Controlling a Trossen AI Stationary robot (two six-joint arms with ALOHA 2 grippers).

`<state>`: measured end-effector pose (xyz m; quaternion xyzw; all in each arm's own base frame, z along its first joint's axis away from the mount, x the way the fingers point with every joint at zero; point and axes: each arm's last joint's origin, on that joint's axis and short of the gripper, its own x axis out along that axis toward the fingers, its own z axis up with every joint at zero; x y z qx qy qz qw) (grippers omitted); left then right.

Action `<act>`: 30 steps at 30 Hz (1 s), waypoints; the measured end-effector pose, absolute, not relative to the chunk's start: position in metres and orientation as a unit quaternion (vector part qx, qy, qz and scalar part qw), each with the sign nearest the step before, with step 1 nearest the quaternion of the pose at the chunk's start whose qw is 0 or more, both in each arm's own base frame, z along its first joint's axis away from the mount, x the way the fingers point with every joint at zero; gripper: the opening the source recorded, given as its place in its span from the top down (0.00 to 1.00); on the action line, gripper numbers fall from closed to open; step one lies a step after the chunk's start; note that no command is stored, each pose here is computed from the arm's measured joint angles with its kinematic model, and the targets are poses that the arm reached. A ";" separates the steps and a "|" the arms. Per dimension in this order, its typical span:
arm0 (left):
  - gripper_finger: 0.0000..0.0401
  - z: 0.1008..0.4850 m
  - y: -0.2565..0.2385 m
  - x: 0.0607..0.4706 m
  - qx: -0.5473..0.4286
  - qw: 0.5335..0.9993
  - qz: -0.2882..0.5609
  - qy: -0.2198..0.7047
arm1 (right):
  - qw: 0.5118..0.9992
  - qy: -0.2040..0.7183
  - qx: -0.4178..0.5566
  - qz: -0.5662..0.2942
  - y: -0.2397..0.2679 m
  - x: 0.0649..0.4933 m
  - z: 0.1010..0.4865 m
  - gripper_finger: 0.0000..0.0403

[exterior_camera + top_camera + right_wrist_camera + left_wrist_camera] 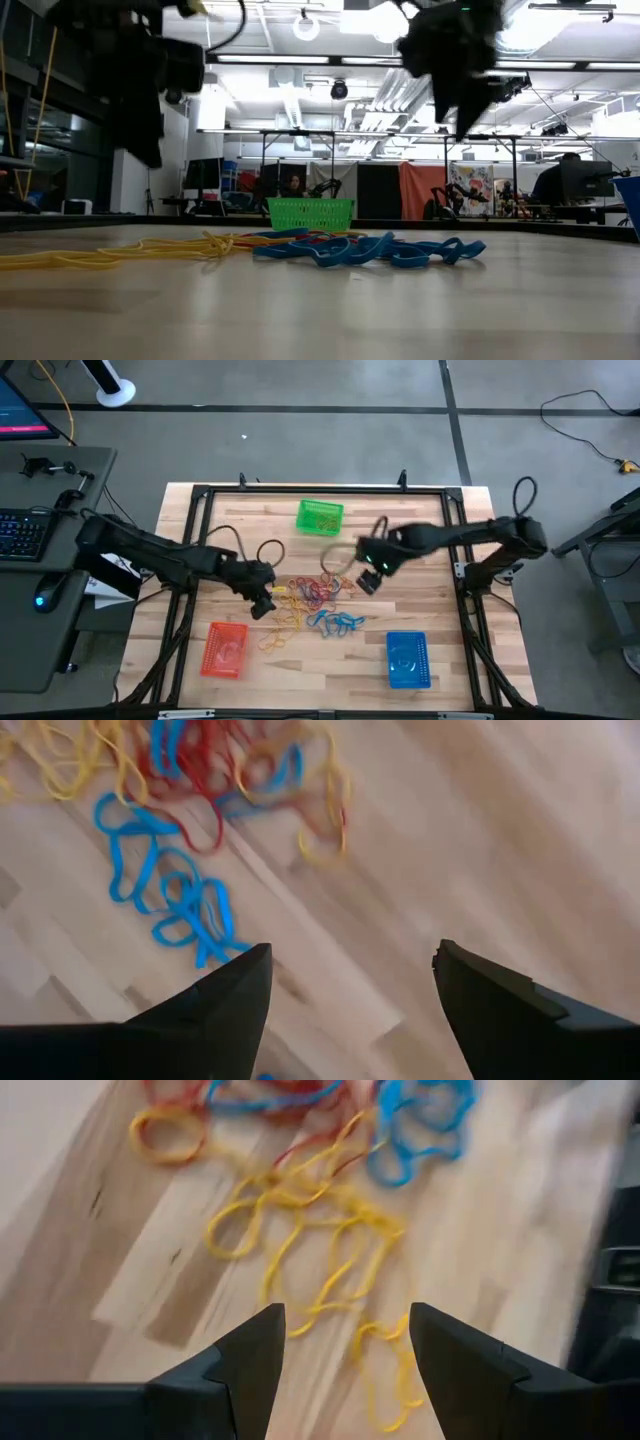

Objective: Sort rubber bands into baskets
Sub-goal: Put the yellow rubber band into the green bin

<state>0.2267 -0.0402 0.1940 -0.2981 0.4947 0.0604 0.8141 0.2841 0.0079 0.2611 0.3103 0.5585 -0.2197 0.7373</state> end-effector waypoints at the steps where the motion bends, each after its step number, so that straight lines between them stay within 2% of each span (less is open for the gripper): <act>1: 0.48 0.192 -0.040 0.230 -0.290 0.804 0.068 0.515 | 0.736 0.550 0.321 -0.230 0.014 0.279 0.259 0.34; 9: 0.48 0.192 -0.054 0.277 -0.260 0.725 0.138 0.622 | 0.744 0.525 0.320 -0.261 0.048 0.248 0.255 0.34; 14: 0.48 0.182 -0.065 0.298 -0.309 0.689 0.201 0.624 | 0.745 0.538 0.293 -0.264 0.055 0.236 0.246 0.34; 19: 0.48 0.162 -0.073 0.301 -0.327 0.657 0.264 0.625 | 0.746 0.562 0.255 -0.252 0.057 0.230 0.234 0.34; 27: 0.48 0.149 -0.080 0.303 -0.335 0.645 0.315 0.611 | 0.760 0.572 0.198 -0.237 0.055 0.228 0.228 0.34; 30: 0.52 0.148 -0.080 0.304 -0.343 0.644 0.329 0.600 | 0.768 0.565 0.190 -0.236 0.055 0.229 0.228 0.34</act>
